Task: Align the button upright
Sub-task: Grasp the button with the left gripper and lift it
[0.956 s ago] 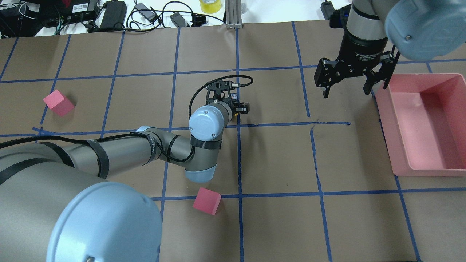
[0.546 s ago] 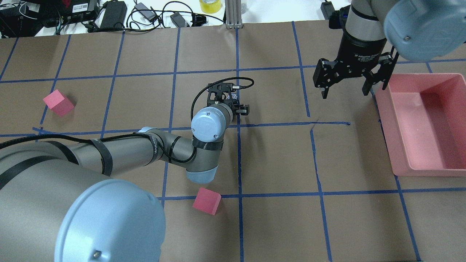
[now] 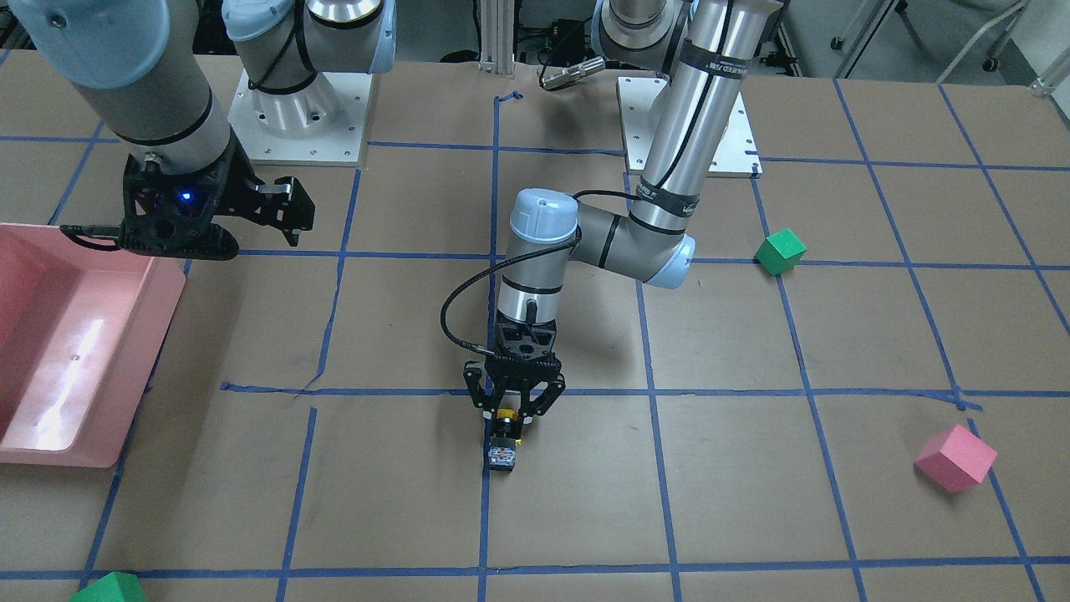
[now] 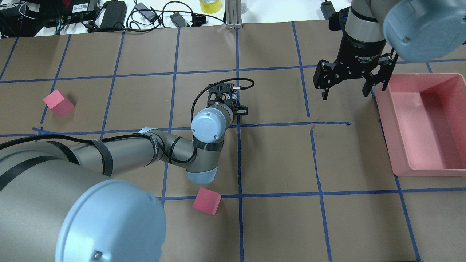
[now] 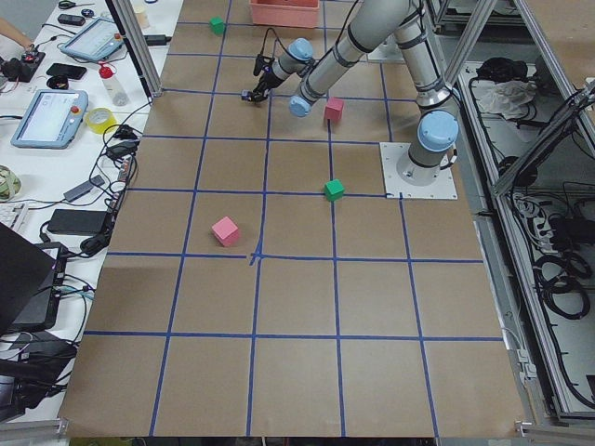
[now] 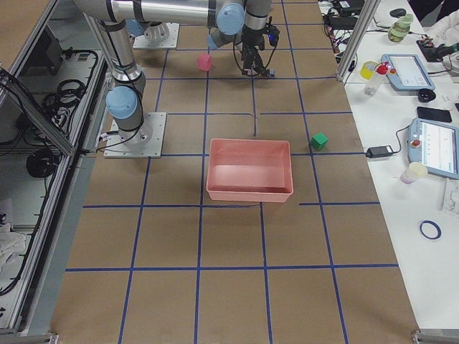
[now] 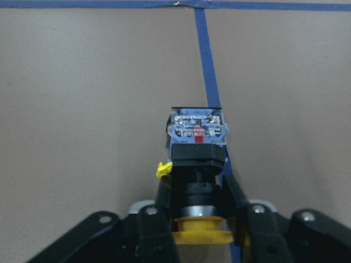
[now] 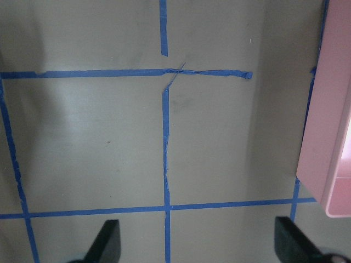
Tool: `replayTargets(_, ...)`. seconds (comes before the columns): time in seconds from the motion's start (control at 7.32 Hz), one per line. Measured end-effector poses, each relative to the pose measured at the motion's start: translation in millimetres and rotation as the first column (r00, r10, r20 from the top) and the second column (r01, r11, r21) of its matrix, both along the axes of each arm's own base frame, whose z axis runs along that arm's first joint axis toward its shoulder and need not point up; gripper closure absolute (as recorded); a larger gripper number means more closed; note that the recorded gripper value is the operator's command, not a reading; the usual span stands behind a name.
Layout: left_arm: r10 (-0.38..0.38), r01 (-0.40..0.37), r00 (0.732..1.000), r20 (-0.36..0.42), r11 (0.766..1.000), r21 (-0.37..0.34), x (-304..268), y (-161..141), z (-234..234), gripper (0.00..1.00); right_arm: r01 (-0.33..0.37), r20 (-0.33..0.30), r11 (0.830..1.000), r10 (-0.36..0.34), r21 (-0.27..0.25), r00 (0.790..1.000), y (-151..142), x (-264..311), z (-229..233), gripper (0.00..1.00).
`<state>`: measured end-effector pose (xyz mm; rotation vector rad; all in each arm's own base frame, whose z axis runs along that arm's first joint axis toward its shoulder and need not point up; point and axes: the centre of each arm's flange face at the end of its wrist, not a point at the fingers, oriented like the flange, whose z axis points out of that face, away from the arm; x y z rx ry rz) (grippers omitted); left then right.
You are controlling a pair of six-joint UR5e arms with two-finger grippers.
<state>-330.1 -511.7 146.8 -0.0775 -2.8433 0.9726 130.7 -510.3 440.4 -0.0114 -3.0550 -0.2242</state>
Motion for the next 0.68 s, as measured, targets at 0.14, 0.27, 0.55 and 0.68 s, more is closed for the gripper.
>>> replayTargets(0.14,-0.004,0.004,1.0,-0.001,1.0,0.009,-2,0,5,1.0,0.0,0.0,1.0,0.0,0.0,1.0,0,0,0,0.0)
replayTargets(0.27,-0.005,0.005,1.0,0.002,1.0,0.029,-5,-3,17,1.0,0.0,0.0,1.0,0.0,0.0,1.0,0,0,0,0.0)
replayTargets(0.55,-0.007,0.006,1.0,0.011,0.995,0.104,-15,-19,63,1.0,0.0,0.0,1.0,0.0,0.0,1.0,0,0,0,0.0)
replayTargets(0.68,0.0,0.0,1.0,0.0,0.985,0.174,-19,-29,90,1.0,0.001,0.0,1.0,-0.001,0.0,1.0,0,0,0,0.0)
